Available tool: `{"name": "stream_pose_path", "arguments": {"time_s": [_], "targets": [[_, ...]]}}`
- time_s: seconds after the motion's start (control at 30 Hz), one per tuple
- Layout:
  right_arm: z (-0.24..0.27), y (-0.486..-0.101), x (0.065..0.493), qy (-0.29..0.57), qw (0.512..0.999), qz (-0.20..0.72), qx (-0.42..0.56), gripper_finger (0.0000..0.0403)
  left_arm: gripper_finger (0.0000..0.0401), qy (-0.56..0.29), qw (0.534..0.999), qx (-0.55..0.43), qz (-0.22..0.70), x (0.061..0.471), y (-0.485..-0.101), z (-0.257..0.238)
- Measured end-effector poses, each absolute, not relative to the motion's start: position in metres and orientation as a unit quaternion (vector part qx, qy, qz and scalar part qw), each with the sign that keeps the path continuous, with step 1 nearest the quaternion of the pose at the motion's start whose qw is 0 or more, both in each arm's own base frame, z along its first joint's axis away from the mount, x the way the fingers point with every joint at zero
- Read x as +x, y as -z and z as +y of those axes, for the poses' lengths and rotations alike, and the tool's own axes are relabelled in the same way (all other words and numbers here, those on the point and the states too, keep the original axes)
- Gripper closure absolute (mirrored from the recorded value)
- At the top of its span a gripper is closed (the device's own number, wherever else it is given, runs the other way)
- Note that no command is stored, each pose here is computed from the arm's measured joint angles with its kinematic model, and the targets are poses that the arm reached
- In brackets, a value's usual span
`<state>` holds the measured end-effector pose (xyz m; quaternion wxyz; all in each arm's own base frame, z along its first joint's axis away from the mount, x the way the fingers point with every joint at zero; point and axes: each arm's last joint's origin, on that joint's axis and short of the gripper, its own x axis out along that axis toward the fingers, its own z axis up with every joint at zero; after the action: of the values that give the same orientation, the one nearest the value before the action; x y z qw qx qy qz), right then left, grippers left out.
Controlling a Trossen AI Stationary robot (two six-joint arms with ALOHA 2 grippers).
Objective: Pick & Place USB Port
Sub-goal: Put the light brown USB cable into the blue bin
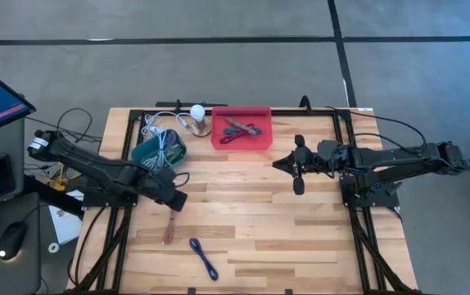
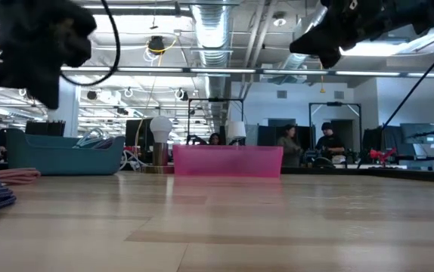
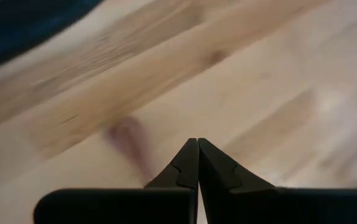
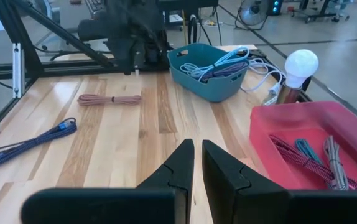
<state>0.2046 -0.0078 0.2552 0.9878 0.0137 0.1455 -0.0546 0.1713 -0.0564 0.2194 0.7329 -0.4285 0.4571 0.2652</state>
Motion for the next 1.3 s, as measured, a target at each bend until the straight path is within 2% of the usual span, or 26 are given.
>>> {"name": "stream_pose_path", "arguments": {"time_s": [0.17,0.43,0.7,1.07,1.3], "targets": [[-0.008,-0.252,0.205,0.055,0.986,0.159,0.013,0.0377,0.0398,-0.286,0.703,-0.410,0.506,0.175,-0.206,-0.059],[-0.008,-0.251,0.205,0.055,0.985,0.165,0.013,0.0377,0.0384,-0.301,0.695,-0.395,0.520,0.177,-0.195,-0.060],[-0.008,-0.250,0.204,0.055,0.983,0.172,0.013,0.0377,0.0333,-0.316,0.679,-0.379,0.544,0.177,-0.181,-0.060],[-0.008,-0.250,0.204,0.055,0.983,0.172,0.013,0.0377,0.0264,-0.324,0.690,-0.373,0.530,0.179,-0.180,-0.060],[-0.008,-0.249,0.204,0.055,0.983,0.177,0.013,0.0377,0.0245,-0.335,0.686,-0.362,0.535,0.187,-0.169,-0.062]]}}
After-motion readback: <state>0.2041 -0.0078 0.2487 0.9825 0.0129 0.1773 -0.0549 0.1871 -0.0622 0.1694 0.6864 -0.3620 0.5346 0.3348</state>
